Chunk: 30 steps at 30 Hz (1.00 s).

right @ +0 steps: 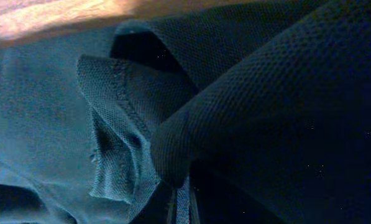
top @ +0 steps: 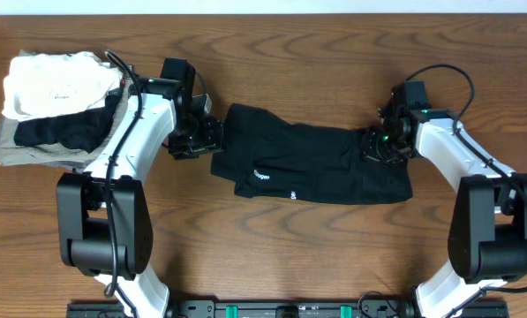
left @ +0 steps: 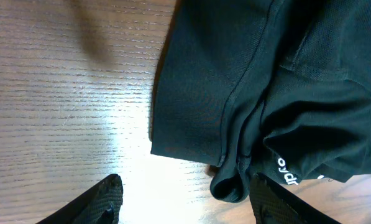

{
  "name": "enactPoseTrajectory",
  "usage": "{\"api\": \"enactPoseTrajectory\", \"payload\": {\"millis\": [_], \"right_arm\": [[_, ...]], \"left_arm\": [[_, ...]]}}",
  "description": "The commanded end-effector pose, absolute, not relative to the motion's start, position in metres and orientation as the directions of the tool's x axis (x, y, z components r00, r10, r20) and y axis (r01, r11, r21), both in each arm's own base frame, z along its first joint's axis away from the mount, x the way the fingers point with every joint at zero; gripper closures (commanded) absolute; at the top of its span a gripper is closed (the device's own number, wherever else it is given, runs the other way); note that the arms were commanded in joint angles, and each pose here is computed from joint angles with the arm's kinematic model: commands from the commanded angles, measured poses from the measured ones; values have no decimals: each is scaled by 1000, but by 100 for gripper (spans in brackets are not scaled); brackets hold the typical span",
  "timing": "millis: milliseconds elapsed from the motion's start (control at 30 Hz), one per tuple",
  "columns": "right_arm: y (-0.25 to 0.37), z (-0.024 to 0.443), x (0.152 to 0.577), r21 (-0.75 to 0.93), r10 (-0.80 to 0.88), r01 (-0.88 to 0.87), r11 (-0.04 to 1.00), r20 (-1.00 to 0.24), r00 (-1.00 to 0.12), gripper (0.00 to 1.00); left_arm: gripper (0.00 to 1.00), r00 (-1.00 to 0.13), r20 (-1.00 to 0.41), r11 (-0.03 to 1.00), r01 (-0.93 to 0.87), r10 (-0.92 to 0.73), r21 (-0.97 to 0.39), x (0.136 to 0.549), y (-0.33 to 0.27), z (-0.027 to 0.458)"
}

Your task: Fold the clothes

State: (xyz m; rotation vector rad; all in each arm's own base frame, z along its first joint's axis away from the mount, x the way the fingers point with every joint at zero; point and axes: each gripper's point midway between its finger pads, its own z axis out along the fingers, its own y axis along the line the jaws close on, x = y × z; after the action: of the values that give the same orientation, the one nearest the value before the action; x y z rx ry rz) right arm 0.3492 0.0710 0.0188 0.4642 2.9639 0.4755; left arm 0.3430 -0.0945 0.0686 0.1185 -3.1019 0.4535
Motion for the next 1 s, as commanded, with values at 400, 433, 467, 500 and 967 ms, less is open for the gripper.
{"api": "enactPoseTrajectory", "payload": {"millis": [400,433,467,500,967], "right_arm": [[59,125,368,247,203,170,954,-113,-973,45],[53,126,363,213,206,182,960,-99,-973,47],[49,125,358,191,208,189,963,-82,-975,50],[47,123,351,173,208,196,965,-54,-977,55],[31,57,286,39,266,275,961,149,-952,98]], "left_arm": [[33,-999,2,954,-52,-54,-296,345,-96,72],[33,-999,2,954,-52,-54,-296,345,-96,72],[33,-999,2,954,-52,-54,-296,345,-96,72],[33,-999,2,954,-52,-54,-296,345,-96,72],[33,-999,1,954,-52,-54,-296,345,-96,72]]}}
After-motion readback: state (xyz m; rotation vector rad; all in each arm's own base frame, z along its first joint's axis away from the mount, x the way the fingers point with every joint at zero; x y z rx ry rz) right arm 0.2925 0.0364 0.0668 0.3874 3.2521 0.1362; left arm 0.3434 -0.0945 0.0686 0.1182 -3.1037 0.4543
